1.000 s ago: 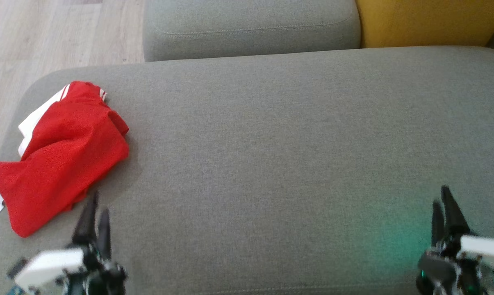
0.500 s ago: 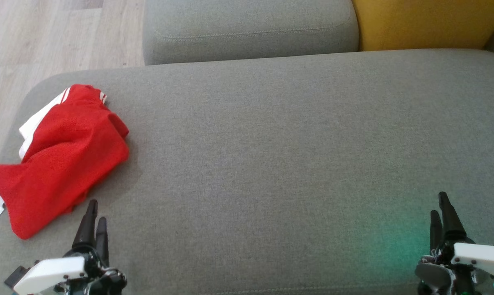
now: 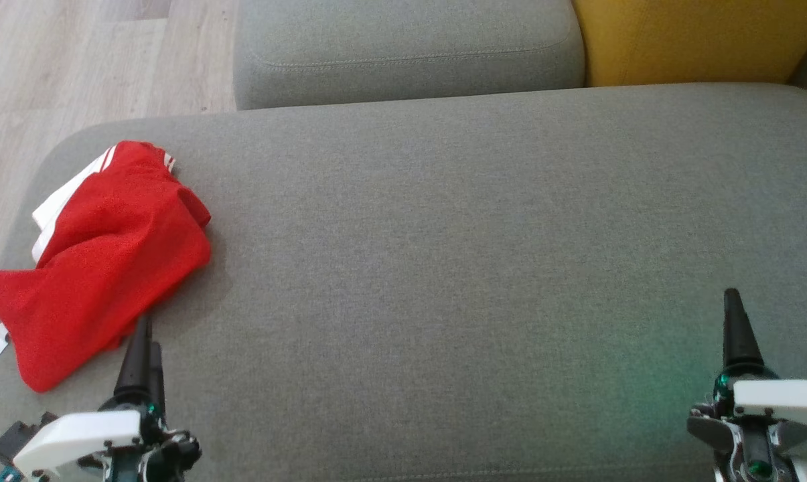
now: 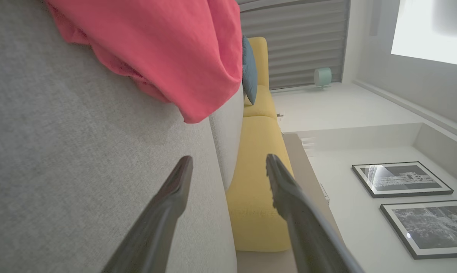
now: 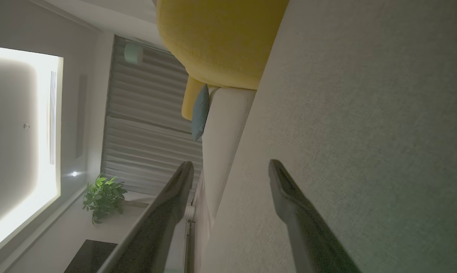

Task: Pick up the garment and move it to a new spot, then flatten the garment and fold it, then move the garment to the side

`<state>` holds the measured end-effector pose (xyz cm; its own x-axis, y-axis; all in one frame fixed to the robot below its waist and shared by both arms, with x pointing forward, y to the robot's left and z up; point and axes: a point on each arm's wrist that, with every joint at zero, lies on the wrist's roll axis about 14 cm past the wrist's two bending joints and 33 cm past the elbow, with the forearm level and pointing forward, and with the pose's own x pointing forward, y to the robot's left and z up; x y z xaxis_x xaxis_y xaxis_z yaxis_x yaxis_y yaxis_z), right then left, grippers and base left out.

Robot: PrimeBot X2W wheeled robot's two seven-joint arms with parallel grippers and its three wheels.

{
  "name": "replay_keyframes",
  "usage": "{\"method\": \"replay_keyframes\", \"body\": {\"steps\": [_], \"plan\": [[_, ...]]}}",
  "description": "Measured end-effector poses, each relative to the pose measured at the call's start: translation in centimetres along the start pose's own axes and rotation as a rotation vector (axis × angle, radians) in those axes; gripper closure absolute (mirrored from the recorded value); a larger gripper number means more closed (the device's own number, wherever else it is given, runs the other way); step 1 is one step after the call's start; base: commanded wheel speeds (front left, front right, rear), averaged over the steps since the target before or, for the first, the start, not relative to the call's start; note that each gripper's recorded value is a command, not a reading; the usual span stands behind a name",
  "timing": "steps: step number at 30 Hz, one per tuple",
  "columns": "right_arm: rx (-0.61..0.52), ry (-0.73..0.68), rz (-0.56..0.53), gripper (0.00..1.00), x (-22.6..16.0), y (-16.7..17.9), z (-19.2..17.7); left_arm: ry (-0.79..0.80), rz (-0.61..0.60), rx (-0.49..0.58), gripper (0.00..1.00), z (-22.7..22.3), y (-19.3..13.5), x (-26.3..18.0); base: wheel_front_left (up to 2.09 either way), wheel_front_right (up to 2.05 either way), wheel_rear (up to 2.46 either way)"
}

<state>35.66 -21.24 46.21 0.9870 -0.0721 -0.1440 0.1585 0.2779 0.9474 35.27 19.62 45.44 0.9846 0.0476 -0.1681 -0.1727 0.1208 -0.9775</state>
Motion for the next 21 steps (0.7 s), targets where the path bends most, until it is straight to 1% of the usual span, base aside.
{"method": "replay_keyframes", "body": {"steps": [8,12,19,20,21], "plan": [[-0.181,-0.002,0.064,0.0,0.2,2.1,-0.2,-0.014,-0.033,0.096,0.0,0.2,-1.6,0.3,0.0,0.0,0.0],[-0.269,0.001,0.097,0.0,0.3,3.2,-0.5,-0.021,-0.054,0.164,0.0,0.1,-2.4,0.4,0.0,0.0,0.0],[-0.421,0.004,0.135,0.0,0.3,4.3,-1.2,0.001,-0.078,0.306,0.0,-1.1,-3.4,0.4,0.0,0.0,0.0],[-0.456,0.01,0.141,0.0,0.3,4.4,-1.4,0.009,-0.079,0.348,0.0,-1.5,-3.4,0.4,0.0,0.0,0.0],[-0.476,0.01,0.145,0.0,0.3,4.4,-1.5,0.01,-0.08,0.367,0.0,-1.7,-3.5,0.4,0.0,0.0,0.0]]}}
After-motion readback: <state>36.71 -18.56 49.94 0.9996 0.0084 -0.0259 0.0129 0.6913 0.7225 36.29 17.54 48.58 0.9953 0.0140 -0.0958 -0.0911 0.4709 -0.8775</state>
